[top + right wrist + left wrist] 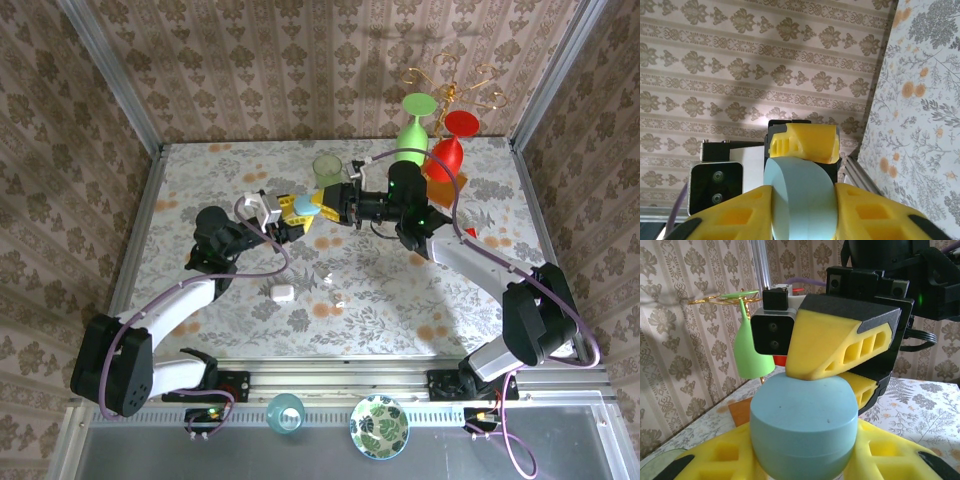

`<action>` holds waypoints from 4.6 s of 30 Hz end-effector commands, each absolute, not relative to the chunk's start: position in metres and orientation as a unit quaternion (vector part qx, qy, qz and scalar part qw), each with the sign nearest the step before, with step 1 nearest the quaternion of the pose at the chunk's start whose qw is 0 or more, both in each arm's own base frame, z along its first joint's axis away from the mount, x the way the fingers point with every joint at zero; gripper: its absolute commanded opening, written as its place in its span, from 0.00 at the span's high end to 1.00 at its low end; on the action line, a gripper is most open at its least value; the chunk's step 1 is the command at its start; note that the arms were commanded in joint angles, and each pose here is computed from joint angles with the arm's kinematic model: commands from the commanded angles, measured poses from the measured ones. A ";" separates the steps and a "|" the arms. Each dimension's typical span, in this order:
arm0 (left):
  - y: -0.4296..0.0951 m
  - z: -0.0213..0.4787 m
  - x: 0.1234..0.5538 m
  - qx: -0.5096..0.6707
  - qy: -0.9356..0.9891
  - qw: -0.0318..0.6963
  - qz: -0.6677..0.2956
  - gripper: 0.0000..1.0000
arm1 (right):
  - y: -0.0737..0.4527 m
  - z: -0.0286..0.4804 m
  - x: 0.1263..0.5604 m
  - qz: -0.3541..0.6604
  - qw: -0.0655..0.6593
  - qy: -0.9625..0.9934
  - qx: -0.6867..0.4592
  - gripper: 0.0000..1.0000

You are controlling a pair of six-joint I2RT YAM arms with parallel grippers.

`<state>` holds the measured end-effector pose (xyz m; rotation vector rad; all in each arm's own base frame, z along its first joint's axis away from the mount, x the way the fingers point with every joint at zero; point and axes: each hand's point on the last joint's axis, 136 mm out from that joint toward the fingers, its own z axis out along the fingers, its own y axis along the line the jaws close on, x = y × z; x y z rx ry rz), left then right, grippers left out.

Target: Insert wireless bluetooth earbuds into charging case

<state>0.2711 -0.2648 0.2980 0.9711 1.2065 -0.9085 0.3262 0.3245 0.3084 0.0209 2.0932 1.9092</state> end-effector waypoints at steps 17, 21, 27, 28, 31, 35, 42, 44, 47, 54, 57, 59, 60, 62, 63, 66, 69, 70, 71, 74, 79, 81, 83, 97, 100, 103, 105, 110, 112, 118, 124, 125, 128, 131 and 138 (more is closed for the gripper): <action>-0.262 0.223 0.263 0.468 0.642 0.542 -0.275 0.00 | 0.238 0.233 0.377 0.534 0.277 0.785 0.146 0.80; -0.267 0.204 0.265 0.457 0.659 0.537 -0.261 0.00 | 0.204 0.193 0.401 0.461 0.313 0.802 0.215 0.82; -0.277 0.184 0.266 0.449 0.674 0.526 -0.261 0.00 | 0.183 0.138 0.437 0.377 0.330 0.827 0.256 0.83; -0.277 0.183 0.266 0.448 0.675 0.526 -0.261 0.00 | 0.182 0.130 0.443 0.366 0.329 0.831 0.259 0.83; -0.276 0.179 0.266 0.447 0.678 0.524 -0.257 0.00 | 0.182 0.107 0.460 0.343 0.325 0.841 0.264 0.83; -0.272 0.175 0.267 0.450 0.683 0.521 -0.243 0.00 | 0.188 0.078 0.477 0.325 0.305 0.854 0.268 0.83; -0.259 0.172 0.272 0.418 0.708 0.522 -0.226 0.00 | 0.190 0.055 0.490 0.305 0.290 0.868 0.265 0.70; -0.250 0.171 0.279 0.389 0.732 0.519 -0.210 0.00 | 0.185 0.056 0.489 0.290 0.293 0.873 0.260 0.57; -0.231 0.164 0.290 0.336 0.781 0.498 -0.172 0.00 | 0.175 0.066 0.485 0.275 0.307 0.876 0.250 0.40; -0.196 0.141 0.288 0.225 0.873 0.411 -0.135 0.00 | 0.175 0.106 0.453 0.274 0.354 0.883 0.140 0.22; -0.180 0.132 0.285 0.147 0.896 0.381 -0.171 0.00 | 0.197 0.130 0.427 0.299 0.384 0.874 0.014 0.20; -0.167 0.126 0.284 0.084 0.907 0.360 -0.203 0.00 | 0.213 0.138 0.404 0.301 0.397 0.864 -0.070 0.15; -0.158 0.123 0.284 0.048 0.911 0.349 -0.215 0.00 | 0.224 0.143 0.392 0.307 0.405 0.852 -0.123 0.13; -0.144 0.117 0.283 -0.012 0.914 0.331 -0.232 0.00 | 0.245 0.145 0.364 0.317 0.422 0.818 -0.229 0.13; -0.138 0.114 0.281 -0.037 0.916 0.322 -0.237 0.01 | 0.255 0.146 0.350 0.316 0.431 0.799 -0.275 0.13; -0.122 0.109 0.279 -0.098 0.914 0.305 -0.247 0.01 | 0.283 0.144 0.312 0.331 0.429 0.744 -0.392 0.13; -0.112 0.108 0.274 -0.133 0.911 0.291 -0.261 0.01 | 0.311 0.137 0.278 0.358 0.408 0.687 -0.482 0.16; -0.110 0.108 0.273 -0.140 0.910 0.286 -0.266 0.01 | 0.321 0.132 0.267 0.361 0.395 0.673 -0.511 0.17; -0.108 0.108 0.272 -0.146 0.909 0.284 -0.268 0.01 | 0.328 0.126 0.260 0.358 0.383 0.664 -0.533 0.17; -0.103 0.107 0.269 -0.155 0.907 0.282 -0.272 0.01 | 0.353 0.104 0.241 0.346 0.338 0.642 -0.594 0.17; -0.098 0.104 0.262 -0.162 0.910 0.271 -0.270 0.00 | 0.380 0.076 0.240 0.321 0.316 0.630 -0.633 0.17; -0.096 0.102 0.260 -0.167 0.909 0.269 -0.271 0.00 | 0.388 0.064 0.241 0.313 0.309 0.626 -0.644 0.17; -0.094 0.100 0.259 -0.171 0.909 0.268 -0.271 0.00 | 0.395 0.053 0.242 0.310 0.300 0.625 -0.651 0.17; -0.092 0.104 0.261 -0.163 0.908 0.274 -0.272 0.00 | 0.414 0.019 0.270 0.289 0.311 0.653 -0.627 0.25; -0.092 0.104 0.262 -0.162 0.907 0.274 -0.274 0.00 | 0.417 0.016 0.271 0.283 0.316 0.655 -0.625 0.25; -0.093 0.104 0.263 -0.161 0.907 0.274 -0.277 0.00 | 0.421 0.011 0.268 0.278 0.314 0.650 -0.633 0.25; -0.094 0.103 0.263 -0.160 0.907 0.273 -0.278 0.00 | 0.424 0.008 0.266 0.274 0.313 0.647 -0.639 0.26; -0.096 0.103 0.264 -0.158 0.907 0.271 -0.282 0.00 | 0.426 0.004 0.264 0.269 0.307 0.646 -0.645 0.41; -0.096 0.103 0.265 -0.157 0.907 0.271 -0.282 0.00 | 0.426 0.005 0.264 0.270 0.309 0.645 -0.645 0.45; -0.099 0.106 0.266 -0.150 0.904 0.276 -0.290 0.00 | 0.417 0.016 0.261 0.259 0.319 0.642 -0.647 0.58; -0.117 0.128 0.272 -0.094 0.886 0.312 -0.330 0.00 | 0.402 0.054 0.267 0.232 0.367 0.644 -0.630 0.62; -0.122 0.134 0.273 -0.080 0.882 0.318 -0.339 0.00 | 0.399 0.061 0.269 0.224 0.378 0.643 -0.627 0.61; -0.141 0.154 0.274 -0.032 0.865 0.336 -0.371 0.00 | 0.384 0.090 0.275 0.191 0.415 0.637 -0.621 0.60; -0.160 0.175 0.273 0.017 0.842 0.352 -0.409 0.00 | 0.366 0.117 0.277 0.148 0.443 0.629 -0.622 0.60; -0.224 0.236 0.244 0.183 0.743 0.392 -0.511 0.02 | 0.332 0.192 0.280 0.085 0.505 0.607 -0.608 0.62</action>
